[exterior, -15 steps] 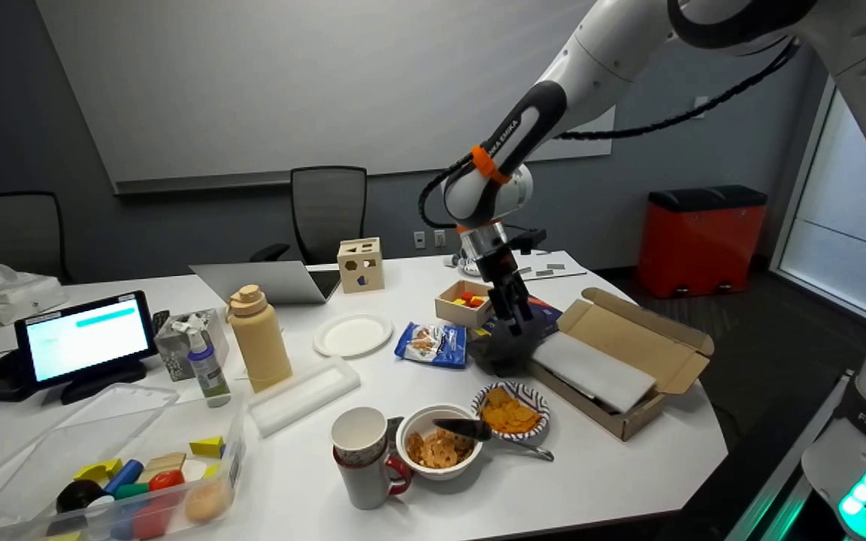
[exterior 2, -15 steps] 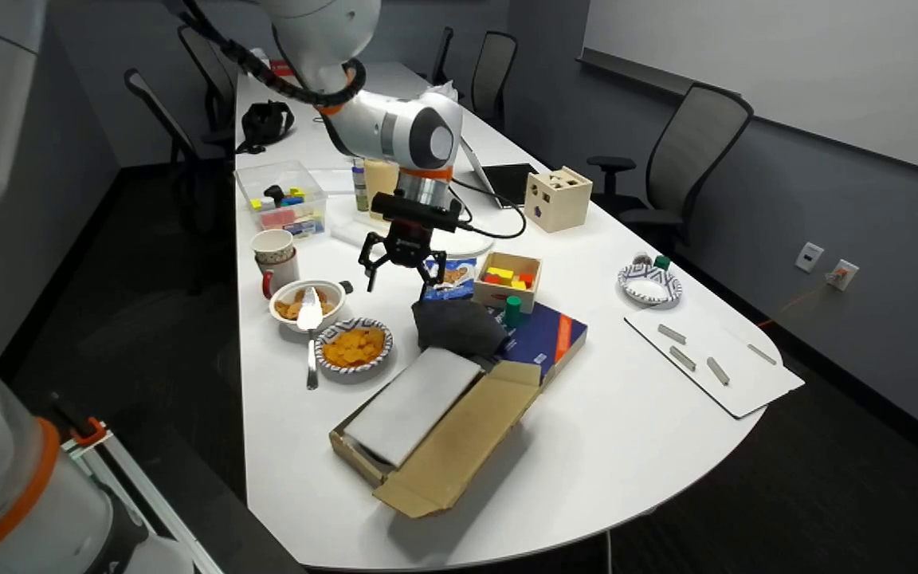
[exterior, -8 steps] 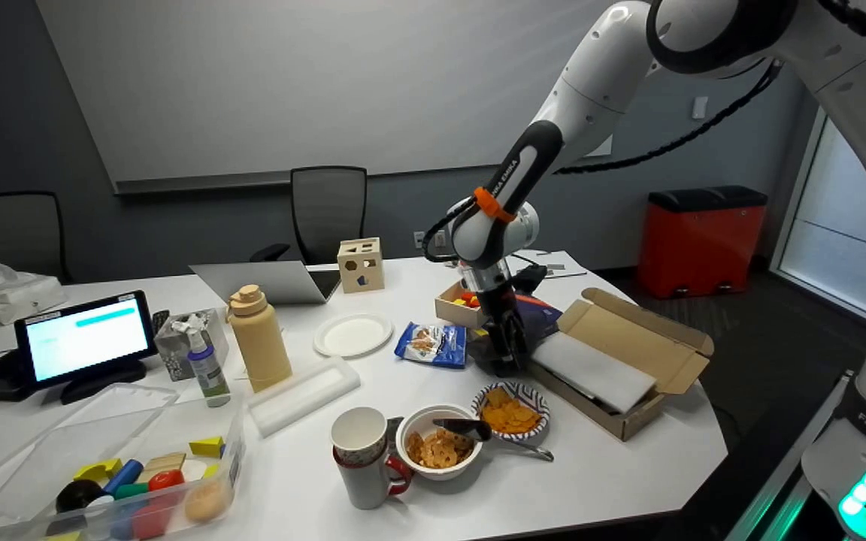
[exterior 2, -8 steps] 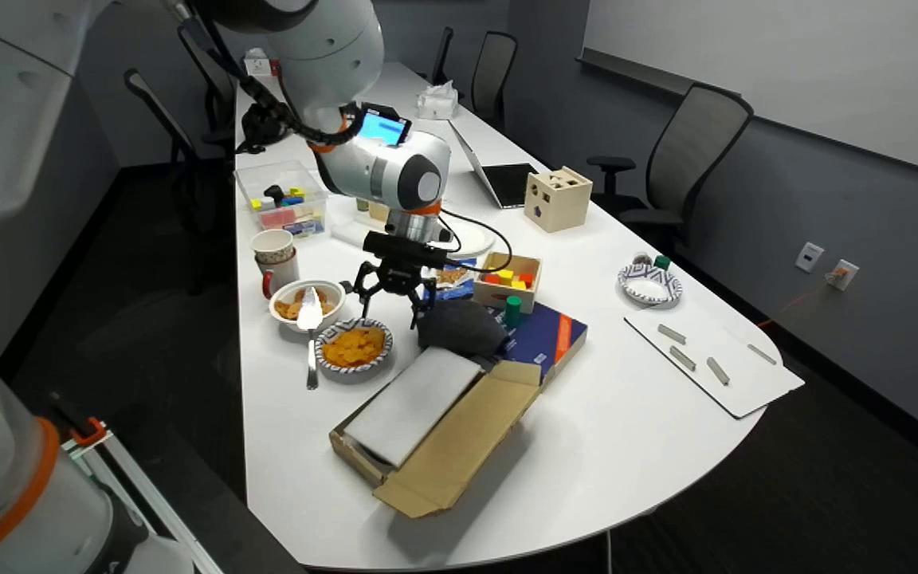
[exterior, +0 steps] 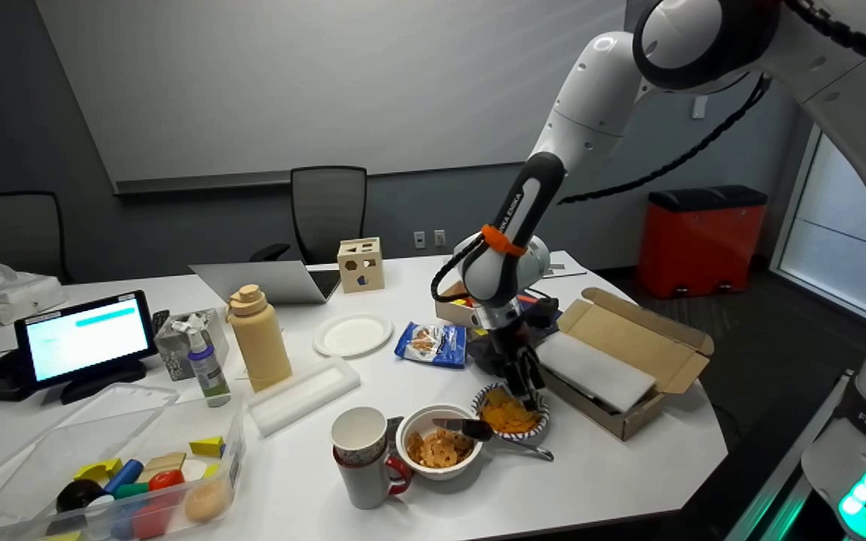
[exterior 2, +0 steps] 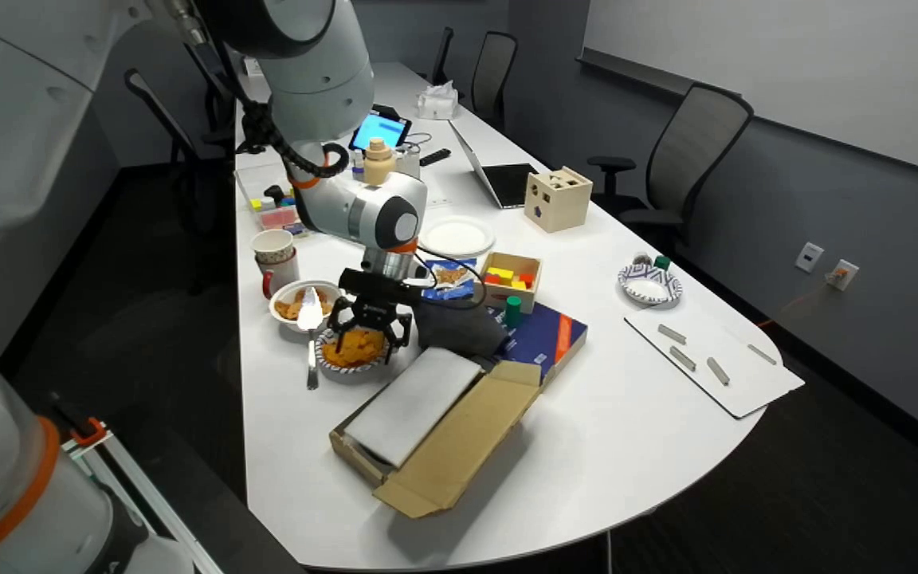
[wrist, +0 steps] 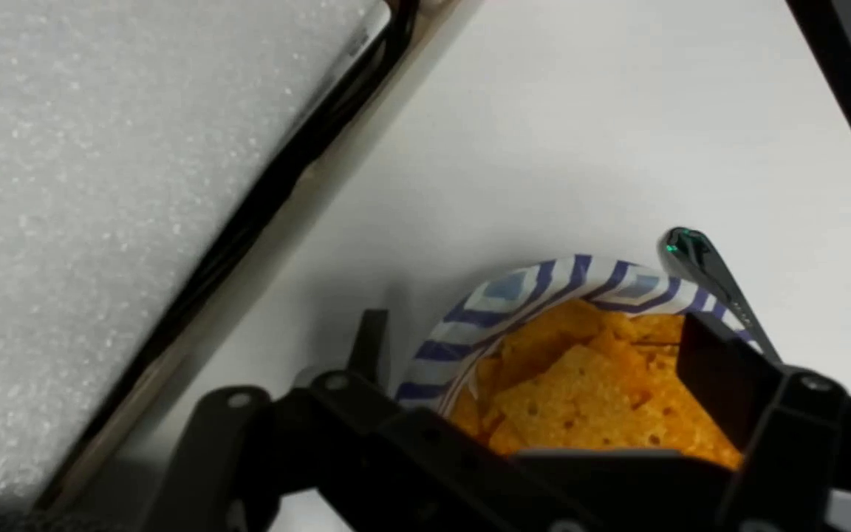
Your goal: Move the bowl to the left
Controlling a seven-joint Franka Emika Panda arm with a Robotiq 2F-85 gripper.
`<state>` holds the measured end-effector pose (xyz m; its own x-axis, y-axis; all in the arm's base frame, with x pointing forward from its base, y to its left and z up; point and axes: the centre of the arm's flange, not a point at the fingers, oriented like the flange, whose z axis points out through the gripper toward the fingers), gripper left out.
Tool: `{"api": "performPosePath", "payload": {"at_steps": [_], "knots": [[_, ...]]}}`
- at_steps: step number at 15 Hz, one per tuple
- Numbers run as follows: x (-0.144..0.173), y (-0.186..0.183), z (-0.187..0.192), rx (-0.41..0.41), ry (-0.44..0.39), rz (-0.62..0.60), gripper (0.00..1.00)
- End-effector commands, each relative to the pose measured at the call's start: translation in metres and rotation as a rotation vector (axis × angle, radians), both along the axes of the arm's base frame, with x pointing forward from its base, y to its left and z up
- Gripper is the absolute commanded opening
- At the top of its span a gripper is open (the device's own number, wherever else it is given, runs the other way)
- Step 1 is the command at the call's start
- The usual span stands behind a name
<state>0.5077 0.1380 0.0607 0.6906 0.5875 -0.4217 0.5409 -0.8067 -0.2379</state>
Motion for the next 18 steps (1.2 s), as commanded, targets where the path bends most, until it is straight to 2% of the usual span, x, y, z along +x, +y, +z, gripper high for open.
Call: {"api": "performPosePath", "payload": {"at_steps": [1,5,6,7,8,9,11,14,15,16,18], "knots": [[0.006,-0.012,0.005,-0.017,-0.044,-0.019,1.00],[0.008,-0.022,-0.005,-0.041,-0.056,-0.023,1.00],[0.006,-0.023,-0.008,-0.046,-0.052,-0.022,0.94],[0.005,-0.023,-0.011,-0.049,-0.050,-0.023,0.76],[0.006,-0.023,-0.013,-0.051,-0.046,-0.024,0.70],[0.005,-0.022,-0.014,-0.051,-0.044,-0.024,0.70],[0.006,-0.021,-0.017,-0.054,-0.046,-0.021,0.53],[0.009,-0.021,-0.020,-0.058,-0.055,-0.029,0.44],[0.009,-0.021,-0.019,-0.059,-0.058,-0.033,0.46],[0.010,-0.020,-0.019,-0.058,-0.062,-0.037,0.60],[0.011,-0.018,-0.017,-0.056,-0.070,-0.042,0.60]]}}
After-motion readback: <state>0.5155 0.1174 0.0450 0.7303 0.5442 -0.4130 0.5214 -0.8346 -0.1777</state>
